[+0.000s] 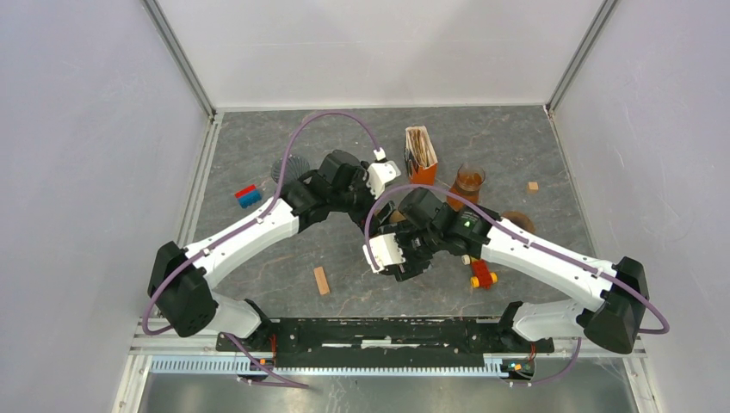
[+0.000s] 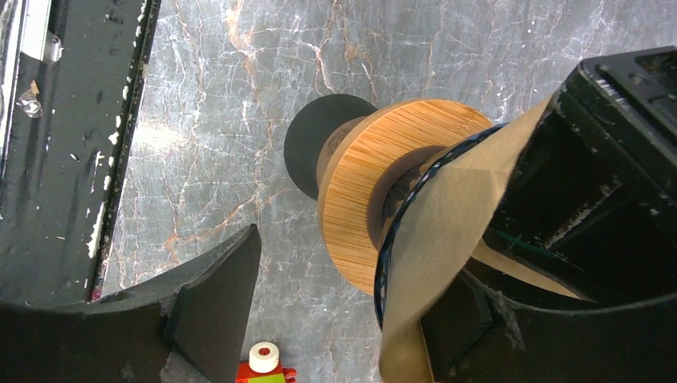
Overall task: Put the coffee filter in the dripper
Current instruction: Place the coffee filter in the coffee dripper.
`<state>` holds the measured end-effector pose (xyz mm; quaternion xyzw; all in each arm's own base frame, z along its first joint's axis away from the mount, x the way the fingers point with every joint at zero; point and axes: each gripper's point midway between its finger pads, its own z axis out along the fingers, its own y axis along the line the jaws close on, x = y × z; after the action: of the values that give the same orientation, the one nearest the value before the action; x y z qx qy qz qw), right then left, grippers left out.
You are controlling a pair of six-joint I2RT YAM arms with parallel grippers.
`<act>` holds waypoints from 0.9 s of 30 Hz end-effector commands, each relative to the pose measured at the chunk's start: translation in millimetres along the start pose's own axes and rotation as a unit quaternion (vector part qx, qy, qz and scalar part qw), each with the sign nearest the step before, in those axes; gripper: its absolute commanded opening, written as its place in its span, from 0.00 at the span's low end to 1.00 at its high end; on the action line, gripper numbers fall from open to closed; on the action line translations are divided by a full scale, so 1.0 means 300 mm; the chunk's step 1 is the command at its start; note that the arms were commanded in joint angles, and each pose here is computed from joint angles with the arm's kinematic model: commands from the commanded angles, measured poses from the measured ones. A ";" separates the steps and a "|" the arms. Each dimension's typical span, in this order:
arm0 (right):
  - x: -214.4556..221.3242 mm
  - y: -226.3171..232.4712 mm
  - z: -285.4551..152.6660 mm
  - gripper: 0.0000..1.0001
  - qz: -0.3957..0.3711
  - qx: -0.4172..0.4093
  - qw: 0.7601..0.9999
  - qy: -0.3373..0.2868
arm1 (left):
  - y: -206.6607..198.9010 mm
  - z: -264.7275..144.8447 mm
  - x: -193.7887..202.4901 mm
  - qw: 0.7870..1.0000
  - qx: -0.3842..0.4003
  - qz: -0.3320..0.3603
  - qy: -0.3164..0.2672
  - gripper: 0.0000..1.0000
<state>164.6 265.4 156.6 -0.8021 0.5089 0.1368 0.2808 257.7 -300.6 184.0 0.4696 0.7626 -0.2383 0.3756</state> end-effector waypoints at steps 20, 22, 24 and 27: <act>-0.119 -0.017 -0.060 0.72 -0.004 -0.004 0.998 -0.063 | -0.028 -0.046 -0.140 0.998 0.025 0.026 -0.043 1.00; -0.105 -0.001 -0.045 0.72 -0.004 -0.011 0.998 -0.060 | -0.031 -0.053 -0.144 0.998 0.027 0.024 -0.043 1.00; -0.093 0.016 -0.033 0.71 -0.002 -0.017 0.998 -0.059 | -0.030 -0.059 -0.145 0.999 0.024 0.024 -0.042 1.00; -0.077 0.040 -0.011 0.71 0.001 -0.030 0.998 -0.058 | -0.026 -0.070 -0.151 0.999 0.019 0.025 -0.044 1.00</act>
<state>152.7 276.2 171.6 -0.7961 0.5001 0.1808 0.2888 257.0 -307.4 208.6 0.4875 0.7423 -0.2493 0.3861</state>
